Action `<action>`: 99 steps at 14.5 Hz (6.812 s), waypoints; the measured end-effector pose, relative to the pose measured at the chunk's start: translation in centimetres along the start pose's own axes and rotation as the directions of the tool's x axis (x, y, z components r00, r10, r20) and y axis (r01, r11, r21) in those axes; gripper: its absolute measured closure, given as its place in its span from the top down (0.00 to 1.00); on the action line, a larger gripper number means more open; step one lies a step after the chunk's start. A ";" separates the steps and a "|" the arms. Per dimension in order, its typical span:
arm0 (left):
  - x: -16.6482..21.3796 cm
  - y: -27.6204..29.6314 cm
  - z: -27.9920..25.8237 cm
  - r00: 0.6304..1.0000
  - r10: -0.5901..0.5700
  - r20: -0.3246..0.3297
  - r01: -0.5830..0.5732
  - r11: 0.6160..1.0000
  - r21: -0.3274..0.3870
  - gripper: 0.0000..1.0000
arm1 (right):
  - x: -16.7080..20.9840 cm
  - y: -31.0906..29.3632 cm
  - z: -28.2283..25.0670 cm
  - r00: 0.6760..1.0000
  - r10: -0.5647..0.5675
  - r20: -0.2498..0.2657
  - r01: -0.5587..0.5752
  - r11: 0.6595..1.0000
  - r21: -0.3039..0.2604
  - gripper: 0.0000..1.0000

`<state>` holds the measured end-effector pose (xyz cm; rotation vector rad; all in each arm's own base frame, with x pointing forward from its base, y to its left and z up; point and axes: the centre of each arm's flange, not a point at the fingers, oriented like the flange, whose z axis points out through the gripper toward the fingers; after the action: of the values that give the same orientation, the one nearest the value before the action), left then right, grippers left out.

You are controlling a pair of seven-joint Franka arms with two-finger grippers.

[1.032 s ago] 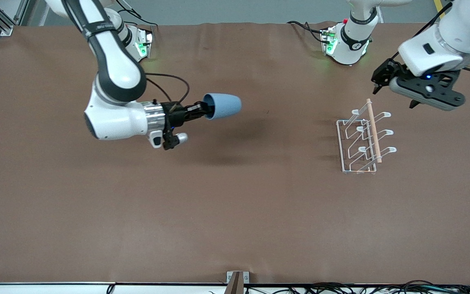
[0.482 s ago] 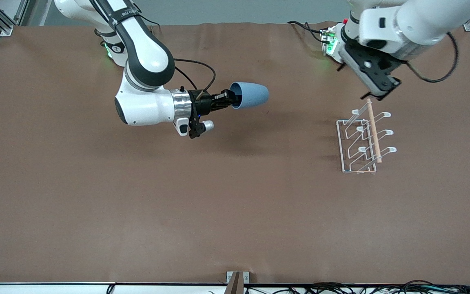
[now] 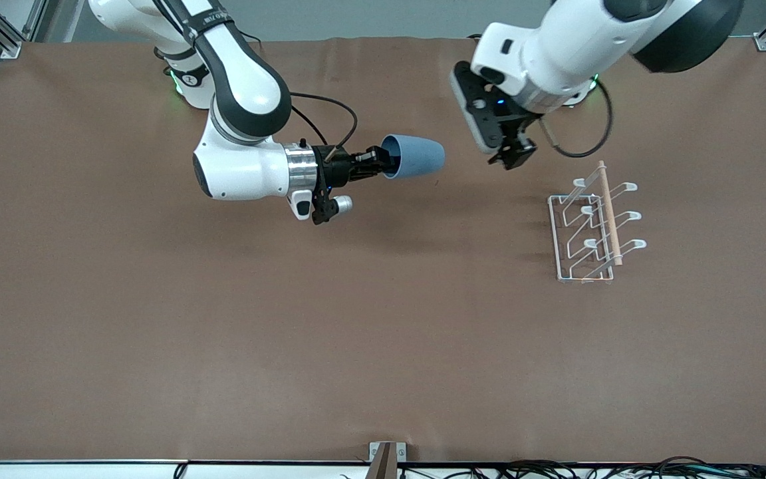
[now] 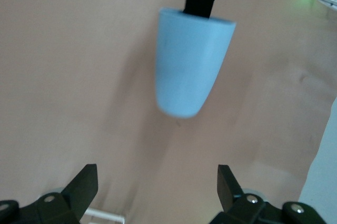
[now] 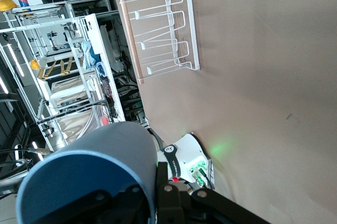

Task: Hang cup on cup holder
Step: 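Carry the cup toward the middle while the left gripper reaches it, then grasp the cup rim with the left gripper and open the right gripper, then move the cup over the rack while the right gripper withdraws, then lower the cup onto a rack hook and open the left gripper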

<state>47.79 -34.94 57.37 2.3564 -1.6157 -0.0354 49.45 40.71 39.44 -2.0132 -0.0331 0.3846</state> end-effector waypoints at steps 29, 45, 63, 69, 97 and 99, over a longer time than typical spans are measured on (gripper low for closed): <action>5.4 1.5 10.9 0.994 0.105 0.017 -0.104 0.994 -0.044 0.78 | -0.3 -0.1 1.0 1.000 -0.010 -0.004 0.010 1.000 -0.008 0.08; -2.1 -2.7 9.5 0.793 0.127 0.596 -0.276 0.947 0.164 0.78 | 4.5 5.2 -11.2 0.989 -0.033 -0.143 0.004 0.980 -0.197 1.00; -13.1 -14.7 28.7 -0.101 -0.221 0.970 -0.519 0.843 0.138 0.78 | -1.2 6.1 -52.3 0.927 -0.226 -0.301 -0.149 0.512 -0.846 1.00; -15.5 -17.0 31.7 -0.218 -0.283 0.934 -0.530 0.838 0.131 0.78 | -5.8 0.8 -51.9 0.875 -0.060 -0.480 -0.382 0.524 -0.761 1.00; -10.5 -18.5 15.7 0.455 -0.712 0.535 -0.033 0.586 0.809 1.00 | -6.2 -0.2 -51.2 0.904 -0.104 -0.415 -0.307 0.517 -0.799 1.00; -11.0 -18.4 10.8 0.546 -0.726 0.417 0.134 0.567 0.813 1.00 | -6.4 -0.5 -51.2 0.905 -0.104 -0.413 -0.306 0.517 -0.799 1.00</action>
<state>58.55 -21.05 40.94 3.7430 -1.2495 -0.6892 57.98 -4.66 62.52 -3.0881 0.2144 -0.0511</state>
